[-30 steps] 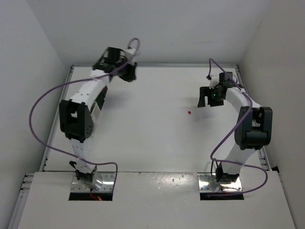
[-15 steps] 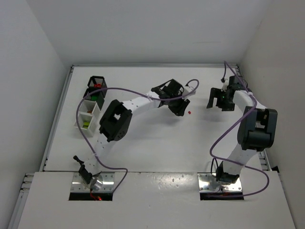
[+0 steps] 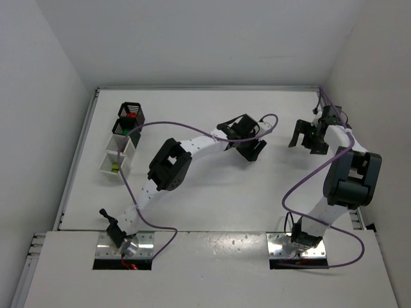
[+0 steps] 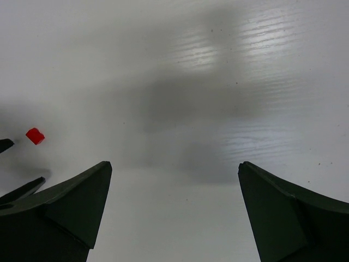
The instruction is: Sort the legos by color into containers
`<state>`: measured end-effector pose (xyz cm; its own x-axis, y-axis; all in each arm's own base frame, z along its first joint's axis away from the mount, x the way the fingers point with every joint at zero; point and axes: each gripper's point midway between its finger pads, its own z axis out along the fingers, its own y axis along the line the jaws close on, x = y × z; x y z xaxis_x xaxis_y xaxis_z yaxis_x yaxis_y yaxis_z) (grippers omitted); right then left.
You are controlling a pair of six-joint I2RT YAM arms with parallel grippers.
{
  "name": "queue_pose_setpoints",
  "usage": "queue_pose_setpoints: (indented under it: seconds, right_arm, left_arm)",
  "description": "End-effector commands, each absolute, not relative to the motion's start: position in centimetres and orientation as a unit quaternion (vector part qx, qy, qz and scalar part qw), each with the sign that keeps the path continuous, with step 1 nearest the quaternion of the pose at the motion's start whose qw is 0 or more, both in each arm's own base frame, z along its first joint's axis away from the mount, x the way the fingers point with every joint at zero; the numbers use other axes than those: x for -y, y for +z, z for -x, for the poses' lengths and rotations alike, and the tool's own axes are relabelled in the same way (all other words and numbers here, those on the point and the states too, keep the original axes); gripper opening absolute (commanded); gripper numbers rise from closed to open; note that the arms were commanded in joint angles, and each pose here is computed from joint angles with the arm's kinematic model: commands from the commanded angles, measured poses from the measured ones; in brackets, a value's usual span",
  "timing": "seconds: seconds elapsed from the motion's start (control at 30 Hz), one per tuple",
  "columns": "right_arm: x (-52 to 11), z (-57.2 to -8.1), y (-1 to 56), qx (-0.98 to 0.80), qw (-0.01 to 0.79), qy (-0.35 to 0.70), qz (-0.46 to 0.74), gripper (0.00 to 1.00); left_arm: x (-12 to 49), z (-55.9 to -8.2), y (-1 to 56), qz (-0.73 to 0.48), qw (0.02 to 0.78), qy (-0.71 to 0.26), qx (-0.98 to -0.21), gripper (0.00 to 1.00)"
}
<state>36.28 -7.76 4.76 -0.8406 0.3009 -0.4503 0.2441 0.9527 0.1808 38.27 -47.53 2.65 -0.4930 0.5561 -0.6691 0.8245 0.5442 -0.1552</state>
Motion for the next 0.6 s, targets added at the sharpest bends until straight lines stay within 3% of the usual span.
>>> queue_pose_setpoints:
  seconds: [0.0, 0.3, 0.43, 0.57]
  right_arm:
    - [8.1, -36.6, 6.4, -0.95, 0.268, 0.058, -0.151, 1.0]
    - [8.9, -36.5, 6.8, -0.946, 0.274, 0.063, -0.161, 1.0]
    - [8.4, -36.4, 6.9, -0.945, 0.278, 0.073, -0.158, 1.0]
    - [8.2, -35.8, 6.3, -0.945, 0.269, 0.084, -0.166, 1.0]
  left_arm:
    - [48.8, -37.9, 1.9, -0.414, 0.284, -0.239, -0.831, 0.64]
    - [49.1, -38.2, -1.0, -0.415, 0.269, -0.232, -0.838, 0.68]
    - [49.0, -38.4, -2.2, -0.417, 0.267, -0.225, -0.839, 0.55]
    - [48.7, -38.1, -4.1, -0.422, 0.254, -0.218, -0.842, 0.48]
